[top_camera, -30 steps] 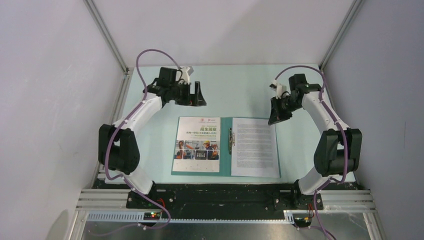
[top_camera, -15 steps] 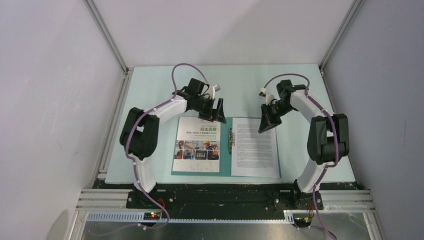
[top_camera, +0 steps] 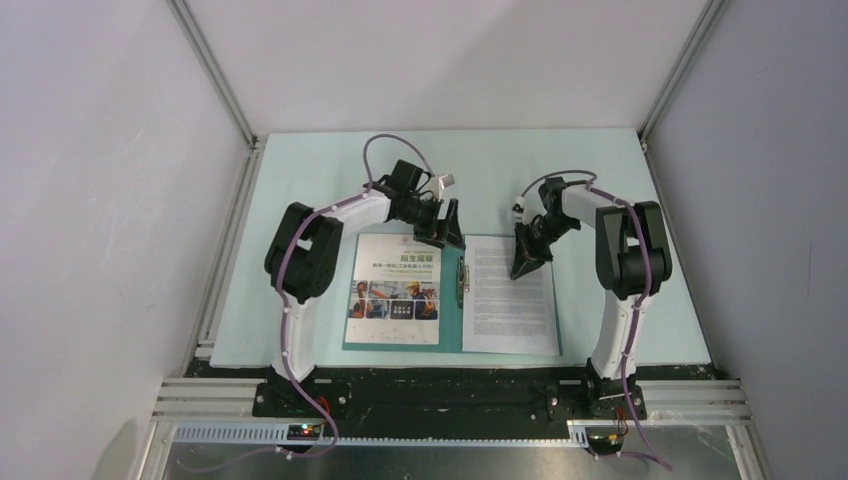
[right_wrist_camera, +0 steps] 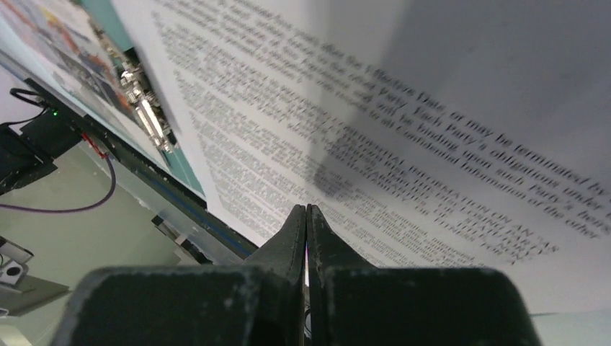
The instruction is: Put the files into the folder
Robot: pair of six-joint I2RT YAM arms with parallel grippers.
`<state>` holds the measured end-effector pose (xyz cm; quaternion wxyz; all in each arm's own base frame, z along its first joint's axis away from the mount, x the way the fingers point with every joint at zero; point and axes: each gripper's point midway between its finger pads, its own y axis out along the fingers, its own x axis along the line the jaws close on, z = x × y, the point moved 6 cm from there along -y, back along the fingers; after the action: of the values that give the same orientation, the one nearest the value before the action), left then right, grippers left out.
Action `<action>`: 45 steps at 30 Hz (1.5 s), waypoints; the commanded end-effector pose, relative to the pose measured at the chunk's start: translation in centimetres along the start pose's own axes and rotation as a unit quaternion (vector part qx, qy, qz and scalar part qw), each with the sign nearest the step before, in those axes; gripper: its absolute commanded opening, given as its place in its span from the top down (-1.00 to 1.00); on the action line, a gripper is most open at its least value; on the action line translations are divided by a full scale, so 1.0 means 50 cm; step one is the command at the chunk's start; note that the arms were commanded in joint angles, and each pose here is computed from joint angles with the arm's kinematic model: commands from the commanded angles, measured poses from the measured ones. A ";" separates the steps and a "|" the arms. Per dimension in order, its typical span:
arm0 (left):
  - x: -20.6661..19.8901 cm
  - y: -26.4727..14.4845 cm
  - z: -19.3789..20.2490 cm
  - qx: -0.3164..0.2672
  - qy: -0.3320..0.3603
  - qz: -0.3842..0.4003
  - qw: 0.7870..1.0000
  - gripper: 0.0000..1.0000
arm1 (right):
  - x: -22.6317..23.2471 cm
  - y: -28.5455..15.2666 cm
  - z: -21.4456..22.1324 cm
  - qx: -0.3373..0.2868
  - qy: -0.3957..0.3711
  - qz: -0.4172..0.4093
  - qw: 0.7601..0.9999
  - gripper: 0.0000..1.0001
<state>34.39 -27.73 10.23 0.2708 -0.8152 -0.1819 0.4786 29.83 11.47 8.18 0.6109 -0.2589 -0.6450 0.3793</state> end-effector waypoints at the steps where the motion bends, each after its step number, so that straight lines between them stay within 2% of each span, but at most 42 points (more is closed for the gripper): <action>1: -0.017 0.023 -0.033 -0.009 0.011 0.030 0.999 -0.80 | -0.016 0.019 -0.016 0.001 0.034 0.017 0.999 1.00; 15: -0.041 0.056 -0.033 0.011 0.013 0.080 0.997 -0.74 | -0.024 0.058 -0.011 0.029 0.100 0.013 0.994 1.00; 32: -0.068 0.037 -0.004 0.027 0.011 0.111 0.993 -0.64 | -0.021 0.057 -0.016 0.023 0.093 0.018 0.995 1.00; 45: -0.123 0.009 0.013 0.027 0.051 0.135 0.989 -0.60 | -0.021 0.048 -0.028 0.011 0.082 0.025 0.996 1.00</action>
<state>31.77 -30.71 9.53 0.2604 -0.8097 -0.0722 0.5208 29.77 12.31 6.18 0.6841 -0.2788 -0.5637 0.3696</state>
